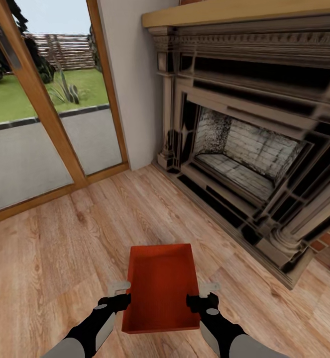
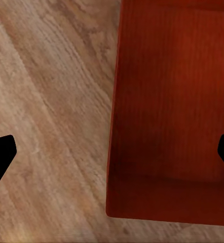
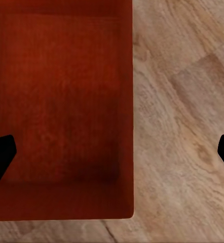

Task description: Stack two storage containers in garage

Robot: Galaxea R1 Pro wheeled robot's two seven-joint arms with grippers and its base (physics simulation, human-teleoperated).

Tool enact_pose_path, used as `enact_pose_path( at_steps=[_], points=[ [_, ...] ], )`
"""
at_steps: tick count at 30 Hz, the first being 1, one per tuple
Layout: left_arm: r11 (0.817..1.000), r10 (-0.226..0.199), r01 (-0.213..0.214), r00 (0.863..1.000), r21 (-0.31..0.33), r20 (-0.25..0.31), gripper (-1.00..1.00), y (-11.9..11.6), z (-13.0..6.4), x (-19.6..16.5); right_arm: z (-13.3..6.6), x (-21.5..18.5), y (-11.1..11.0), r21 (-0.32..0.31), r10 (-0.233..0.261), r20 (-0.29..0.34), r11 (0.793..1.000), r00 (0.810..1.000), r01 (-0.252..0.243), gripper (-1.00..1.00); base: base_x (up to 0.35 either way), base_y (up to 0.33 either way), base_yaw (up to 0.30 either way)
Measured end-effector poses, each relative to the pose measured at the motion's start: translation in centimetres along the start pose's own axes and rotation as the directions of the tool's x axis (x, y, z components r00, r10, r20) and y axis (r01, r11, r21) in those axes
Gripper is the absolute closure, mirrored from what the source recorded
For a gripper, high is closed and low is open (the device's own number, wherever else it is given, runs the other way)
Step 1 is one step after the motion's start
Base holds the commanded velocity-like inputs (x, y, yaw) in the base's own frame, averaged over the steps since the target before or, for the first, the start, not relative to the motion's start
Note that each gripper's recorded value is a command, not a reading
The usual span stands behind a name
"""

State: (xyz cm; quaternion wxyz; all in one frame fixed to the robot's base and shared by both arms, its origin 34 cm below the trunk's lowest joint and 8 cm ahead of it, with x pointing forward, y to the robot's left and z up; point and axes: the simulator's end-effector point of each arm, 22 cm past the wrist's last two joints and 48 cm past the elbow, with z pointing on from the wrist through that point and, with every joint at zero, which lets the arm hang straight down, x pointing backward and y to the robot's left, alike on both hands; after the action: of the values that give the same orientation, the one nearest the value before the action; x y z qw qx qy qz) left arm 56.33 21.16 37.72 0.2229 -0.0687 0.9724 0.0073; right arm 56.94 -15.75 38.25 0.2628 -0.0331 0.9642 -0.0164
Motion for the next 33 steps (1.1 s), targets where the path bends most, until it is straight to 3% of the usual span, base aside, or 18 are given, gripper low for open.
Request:
enact_pose_path(
  at_steps=[9, 33],
  points=[
    [1.000, 0.000, 0.000, 1.000, 0.000, 0.002, -1.00, 0.1, 1.5, 1.0, 1.5, 0.6, -0.5, 0.009, 0.007, 0.026, 1.000, 1.000, -0.007, -1.00, 0.000, 0.000, 0.000],
    [1.000, 0.000, 0.000, 1.000, 0.000, 0.004, -1.00, 0.2, 2.2, 1.3, 2.3, 1.2, -1.7, 0.023, -0.011, 0.029, 1.000, 1.000, 0.010, -1.00, 0.000, 0.000, 0.000]
  ],
)
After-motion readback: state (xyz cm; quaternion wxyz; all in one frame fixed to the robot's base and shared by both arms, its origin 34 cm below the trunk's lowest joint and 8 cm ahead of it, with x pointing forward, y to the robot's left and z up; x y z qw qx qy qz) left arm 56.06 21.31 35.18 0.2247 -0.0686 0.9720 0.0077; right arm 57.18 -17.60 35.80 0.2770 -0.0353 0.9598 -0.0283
